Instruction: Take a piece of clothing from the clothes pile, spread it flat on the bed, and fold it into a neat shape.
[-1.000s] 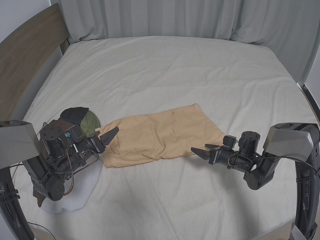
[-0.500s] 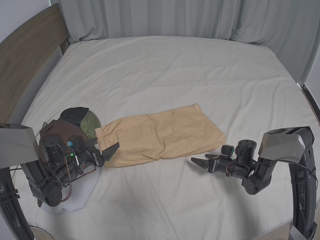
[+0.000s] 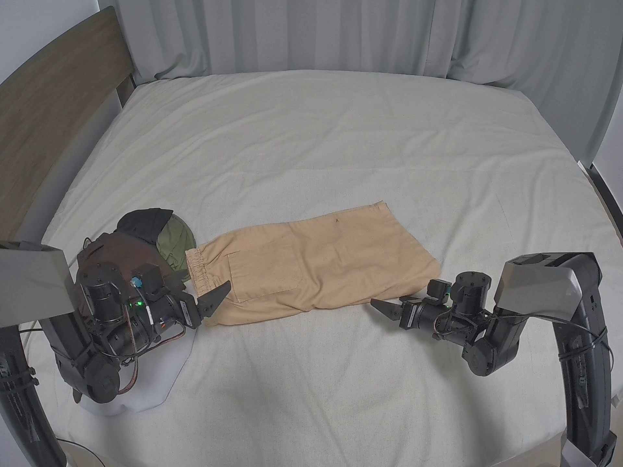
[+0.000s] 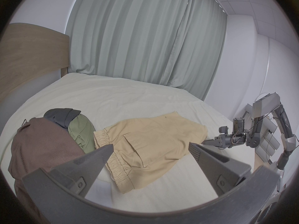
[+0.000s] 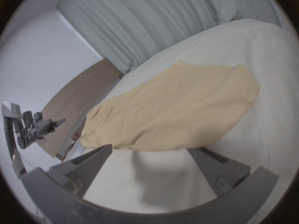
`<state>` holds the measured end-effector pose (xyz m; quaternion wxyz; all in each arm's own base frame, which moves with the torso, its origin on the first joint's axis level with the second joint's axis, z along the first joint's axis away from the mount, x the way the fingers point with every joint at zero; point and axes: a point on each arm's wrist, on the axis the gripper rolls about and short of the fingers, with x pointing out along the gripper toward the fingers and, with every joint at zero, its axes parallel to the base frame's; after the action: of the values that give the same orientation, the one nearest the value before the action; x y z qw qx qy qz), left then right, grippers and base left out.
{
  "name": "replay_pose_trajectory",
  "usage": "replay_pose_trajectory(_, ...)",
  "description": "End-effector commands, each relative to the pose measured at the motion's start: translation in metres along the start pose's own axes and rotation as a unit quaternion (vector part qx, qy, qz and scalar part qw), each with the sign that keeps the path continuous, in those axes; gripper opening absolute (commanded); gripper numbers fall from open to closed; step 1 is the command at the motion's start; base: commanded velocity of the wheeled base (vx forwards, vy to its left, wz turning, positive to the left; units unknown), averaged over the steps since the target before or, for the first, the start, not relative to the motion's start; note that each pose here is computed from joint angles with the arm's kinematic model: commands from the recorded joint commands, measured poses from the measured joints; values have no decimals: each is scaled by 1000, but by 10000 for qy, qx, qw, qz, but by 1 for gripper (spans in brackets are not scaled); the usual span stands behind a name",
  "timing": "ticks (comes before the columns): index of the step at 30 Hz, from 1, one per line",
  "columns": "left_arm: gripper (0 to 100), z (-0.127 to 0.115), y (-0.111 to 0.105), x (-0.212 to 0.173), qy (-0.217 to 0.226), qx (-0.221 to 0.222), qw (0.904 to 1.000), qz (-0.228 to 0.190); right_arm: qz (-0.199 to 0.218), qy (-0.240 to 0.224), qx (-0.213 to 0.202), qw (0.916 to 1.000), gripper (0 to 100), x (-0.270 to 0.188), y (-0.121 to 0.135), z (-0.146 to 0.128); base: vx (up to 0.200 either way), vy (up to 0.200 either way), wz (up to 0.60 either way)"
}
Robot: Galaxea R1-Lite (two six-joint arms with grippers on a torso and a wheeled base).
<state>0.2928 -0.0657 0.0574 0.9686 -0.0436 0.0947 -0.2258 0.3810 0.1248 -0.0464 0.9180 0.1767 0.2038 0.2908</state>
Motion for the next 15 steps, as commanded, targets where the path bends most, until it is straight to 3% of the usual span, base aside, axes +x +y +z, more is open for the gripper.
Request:
replay_pose_trajectory(1, 100, 0, 0, 0, -8, 3, 10000, 1, -85, -77, 216, 9997, 100, 16, -8, -4, 0, 0, 0)
replay_pose_trajectory(7, 100, 0, 0, 0, -15, 6, 10000, 0, -40, -137, 551, 9984, 100, 29, -9, 1, 0, 0, 0)
replay_pose_trajectory(15, 100, 1, 0, 3, -44, 6, 10000, -10, -90, -323, 579, 9978, 100, 42, -6, 2, 0, 0, 0)
